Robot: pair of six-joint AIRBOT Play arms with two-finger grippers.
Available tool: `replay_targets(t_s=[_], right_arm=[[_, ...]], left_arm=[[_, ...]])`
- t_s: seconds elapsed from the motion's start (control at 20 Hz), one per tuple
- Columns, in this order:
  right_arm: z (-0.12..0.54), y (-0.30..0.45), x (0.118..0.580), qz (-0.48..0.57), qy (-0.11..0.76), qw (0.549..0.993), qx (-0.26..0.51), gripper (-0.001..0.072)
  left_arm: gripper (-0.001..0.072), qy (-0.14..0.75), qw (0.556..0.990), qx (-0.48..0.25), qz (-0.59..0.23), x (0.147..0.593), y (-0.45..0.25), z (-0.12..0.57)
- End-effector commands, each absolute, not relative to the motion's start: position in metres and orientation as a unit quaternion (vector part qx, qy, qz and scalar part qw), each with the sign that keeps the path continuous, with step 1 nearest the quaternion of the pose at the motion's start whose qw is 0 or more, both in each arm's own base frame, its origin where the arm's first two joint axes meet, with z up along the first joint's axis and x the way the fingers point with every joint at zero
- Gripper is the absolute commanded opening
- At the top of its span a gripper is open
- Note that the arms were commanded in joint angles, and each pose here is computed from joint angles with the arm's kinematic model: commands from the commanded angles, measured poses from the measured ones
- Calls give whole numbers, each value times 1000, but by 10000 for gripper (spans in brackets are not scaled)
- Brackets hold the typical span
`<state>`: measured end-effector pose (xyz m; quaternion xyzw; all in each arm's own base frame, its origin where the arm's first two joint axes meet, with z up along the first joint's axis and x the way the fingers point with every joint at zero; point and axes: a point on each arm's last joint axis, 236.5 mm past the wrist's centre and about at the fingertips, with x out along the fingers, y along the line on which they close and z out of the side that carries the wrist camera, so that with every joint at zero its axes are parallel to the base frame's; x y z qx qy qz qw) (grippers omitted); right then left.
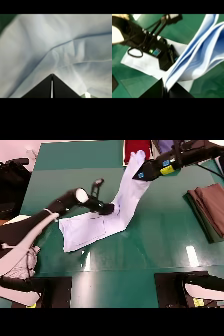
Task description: Fold the shirts.
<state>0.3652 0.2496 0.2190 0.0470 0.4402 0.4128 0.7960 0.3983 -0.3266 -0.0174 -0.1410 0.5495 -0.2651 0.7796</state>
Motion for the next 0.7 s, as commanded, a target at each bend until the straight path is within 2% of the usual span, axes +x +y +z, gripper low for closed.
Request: replay_targets(t_s=[0.0, 0.15, 0.3, 0.35, 0.4, 0.45, 0.55, 0.65], right_arm=[[235, 304, 340, 477, 426, 765, 77, 18], [237, 379, 311, 546, 410, 723, 104, 18], [211, 477, 270, 601, 395, 685, 113, 23], [198, 504, 259, 611, 386, 683, 106, 143], [184, 525, 249, 616, 382, 681, 103, 350], [175, 536, 243, 617, 385, 679, 98, 372], [162, 533, 245, 615, 387, 684, 59, 370], [155, 506, 265, 595, 389, 703, 21, 368]], left_arm=[[24, 489, 831, -126, -232, 428, -257, 51], [24, 398, 896, -108, -164, 439, -156, 142], [24, 309, 943, -90, -87, 420, -72, 221], [24, 292, 949, -89, -72, 410, -56, 237], [24, 282, 953, -92, -60, 400, -44, 248], [24, 278, 955, -89, -56, 393, -38, 254], [24, 287, 952, -85, -54, 385, -37, 253], [24, 303, 948, -79, -62, 382, -42, 246]])
